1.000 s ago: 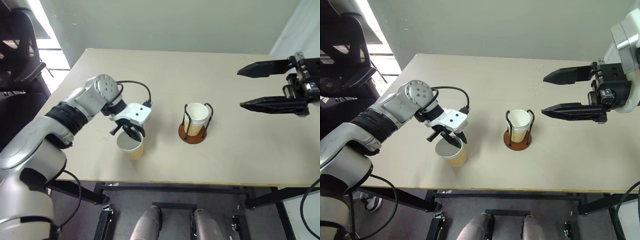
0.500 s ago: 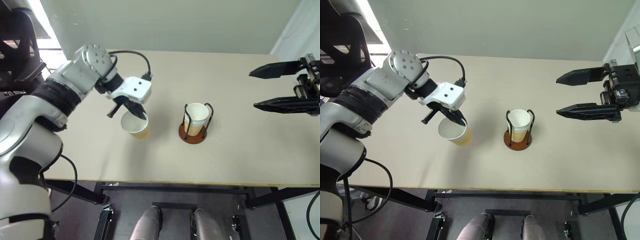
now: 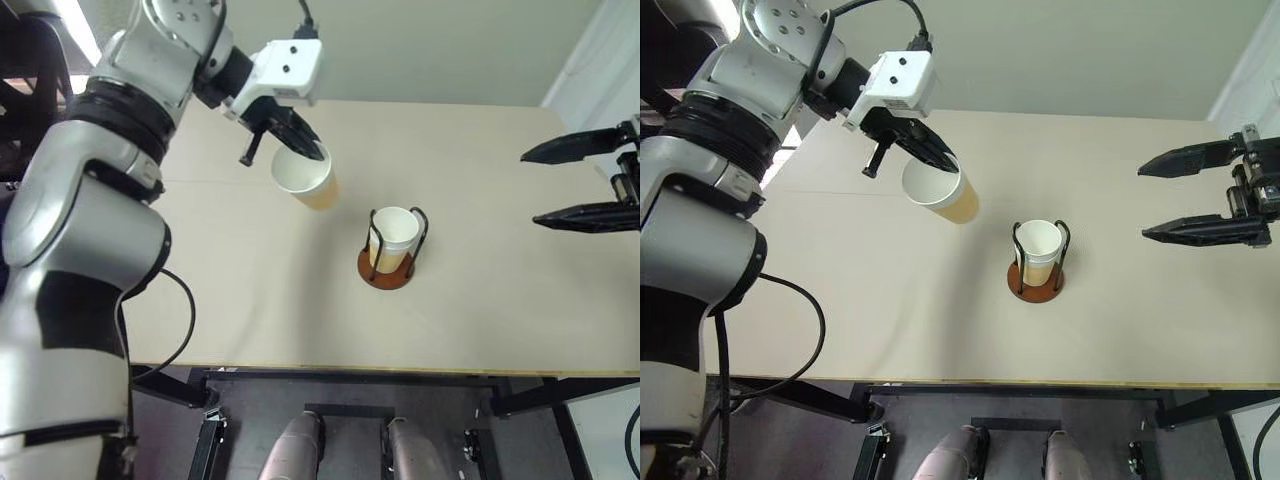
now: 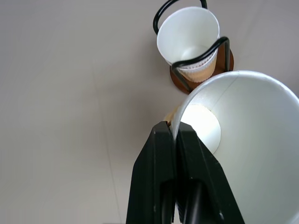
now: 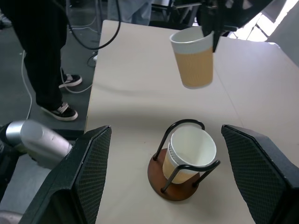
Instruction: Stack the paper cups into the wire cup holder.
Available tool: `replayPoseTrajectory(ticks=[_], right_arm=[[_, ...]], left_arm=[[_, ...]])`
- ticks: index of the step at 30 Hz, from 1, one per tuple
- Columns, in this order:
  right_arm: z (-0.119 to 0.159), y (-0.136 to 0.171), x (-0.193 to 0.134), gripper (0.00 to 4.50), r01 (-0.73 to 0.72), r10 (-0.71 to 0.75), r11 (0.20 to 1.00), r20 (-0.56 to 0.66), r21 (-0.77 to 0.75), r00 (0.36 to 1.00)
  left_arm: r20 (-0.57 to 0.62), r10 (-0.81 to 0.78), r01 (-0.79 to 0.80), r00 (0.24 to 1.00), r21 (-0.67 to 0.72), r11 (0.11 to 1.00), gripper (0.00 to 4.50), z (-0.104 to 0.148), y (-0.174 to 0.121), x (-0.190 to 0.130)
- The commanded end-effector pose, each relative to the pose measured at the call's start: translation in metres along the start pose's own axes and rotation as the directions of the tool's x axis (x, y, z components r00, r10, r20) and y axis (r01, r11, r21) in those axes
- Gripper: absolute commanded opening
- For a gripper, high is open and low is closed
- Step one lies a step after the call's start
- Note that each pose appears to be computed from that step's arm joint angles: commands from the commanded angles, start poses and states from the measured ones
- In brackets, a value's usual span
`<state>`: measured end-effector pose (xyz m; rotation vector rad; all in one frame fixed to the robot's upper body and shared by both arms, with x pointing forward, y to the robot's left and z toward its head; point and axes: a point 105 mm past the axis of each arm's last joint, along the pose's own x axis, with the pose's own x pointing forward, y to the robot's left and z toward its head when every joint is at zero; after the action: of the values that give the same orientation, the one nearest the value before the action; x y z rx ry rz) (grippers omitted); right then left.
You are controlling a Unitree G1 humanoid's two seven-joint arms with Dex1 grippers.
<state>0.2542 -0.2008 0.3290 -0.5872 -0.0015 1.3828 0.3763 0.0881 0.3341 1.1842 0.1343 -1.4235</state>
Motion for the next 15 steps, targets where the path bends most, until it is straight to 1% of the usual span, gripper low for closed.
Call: replayPoseTrajectory(ticks=[1,8,10,15], right_arm=[[0.009,0.000,-0.007,3.83,0.013,-0.012,0.997,0.020,-0.075,1.000],[0.014,-0.007,-0.014,3.83,0.038,-0.035,0.994,0.031,-0.099,0.999],[0.015,-0.009,-0.016,3.83,0.045,-0.042,0.994,0.031,-0.097,0.999],[0.018,-0.010,-0.021,3.83,0.062,-0.059,0.993,0.033,-0.102,0.998]], left_arm=[[0.062,0.015,-0.018,0.998,0.042,0.999,0.03,0.027,0.008,-0.010],[0.123,-0.009,-0.001,0.992,0.084,0.996,0.03,0.056,0.014,0.000],[0.127,-0.012,0.000,0.992,0.091,0.996,0.03,0.059,0.015,0.001],[0.153,-0.038,0.018,0.987,0.128,0.992,0.03,0.077,0.017,0.010]])
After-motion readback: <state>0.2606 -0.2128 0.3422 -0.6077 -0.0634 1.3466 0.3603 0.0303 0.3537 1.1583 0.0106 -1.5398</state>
